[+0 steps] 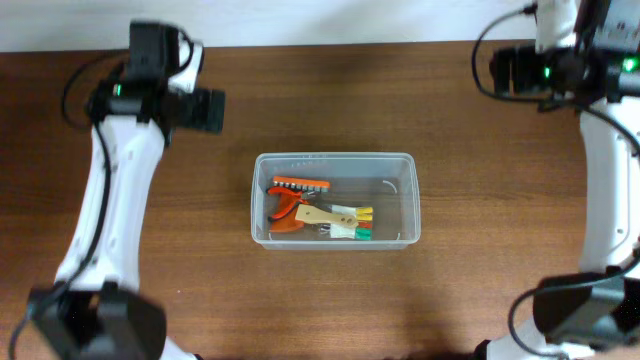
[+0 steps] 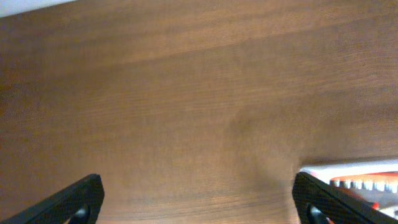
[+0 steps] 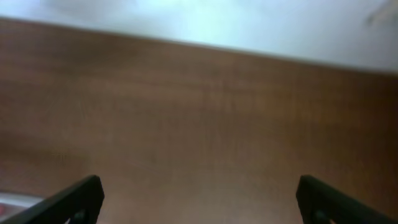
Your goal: Pack container
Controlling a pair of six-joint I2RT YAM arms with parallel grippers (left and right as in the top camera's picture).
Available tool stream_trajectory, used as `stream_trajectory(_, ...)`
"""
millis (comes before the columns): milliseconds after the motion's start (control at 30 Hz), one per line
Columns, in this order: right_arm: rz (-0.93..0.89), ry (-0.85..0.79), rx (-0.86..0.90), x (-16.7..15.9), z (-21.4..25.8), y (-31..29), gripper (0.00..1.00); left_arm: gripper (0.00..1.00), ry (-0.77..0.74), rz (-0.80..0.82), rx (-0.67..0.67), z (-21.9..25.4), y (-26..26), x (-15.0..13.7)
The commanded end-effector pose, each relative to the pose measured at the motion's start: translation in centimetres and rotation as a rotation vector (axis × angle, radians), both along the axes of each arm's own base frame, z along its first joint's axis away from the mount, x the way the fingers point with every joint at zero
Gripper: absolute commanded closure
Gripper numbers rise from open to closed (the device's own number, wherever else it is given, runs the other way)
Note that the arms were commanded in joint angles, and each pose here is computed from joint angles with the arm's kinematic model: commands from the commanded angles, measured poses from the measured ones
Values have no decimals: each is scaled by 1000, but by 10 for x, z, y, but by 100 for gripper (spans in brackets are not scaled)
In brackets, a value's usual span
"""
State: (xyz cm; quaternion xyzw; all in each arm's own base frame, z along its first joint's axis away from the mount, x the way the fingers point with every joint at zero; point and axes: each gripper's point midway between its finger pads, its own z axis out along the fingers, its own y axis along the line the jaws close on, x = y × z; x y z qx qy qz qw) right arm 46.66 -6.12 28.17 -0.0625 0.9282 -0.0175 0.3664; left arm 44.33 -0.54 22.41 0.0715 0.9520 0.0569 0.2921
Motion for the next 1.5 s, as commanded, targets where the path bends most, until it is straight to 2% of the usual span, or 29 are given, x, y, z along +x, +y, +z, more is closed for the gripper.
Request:
stream_trajectory(0, -18, 10, 2, -33, -22, 2, 2, 1, -13, 59, -15, -11, 15, -39)
stream_trajectory(167, 20, -46, -4, -77, -60, 24, 1, 1, -118, 161, -56, -41, 36, -78)
stream_trajectory(400, 47, -192, -37, -132, -78, 42, 1, 1, -318, 119, -27, -62, 36, -116)
stream_trajectory(600, 46, -242, -44, -169, -90, 47, 1, 1, -507, 116, -24, -43, 35, -139)
stream_trajectory(733, 47, -215, -39, -186, -103, 49, 1, 1, -602, 114, -21, -20, 35, -152)
stream_trajectory(1000, 47, -121, -26, -197, -124, 50, 1, 1, -737, 112, -24, 16, 35, -170)
stream_trajectory(1467, 55, 71, 2, -195, -173, 52, 1, 1, -735, 109, -26, 15, 34, -171)
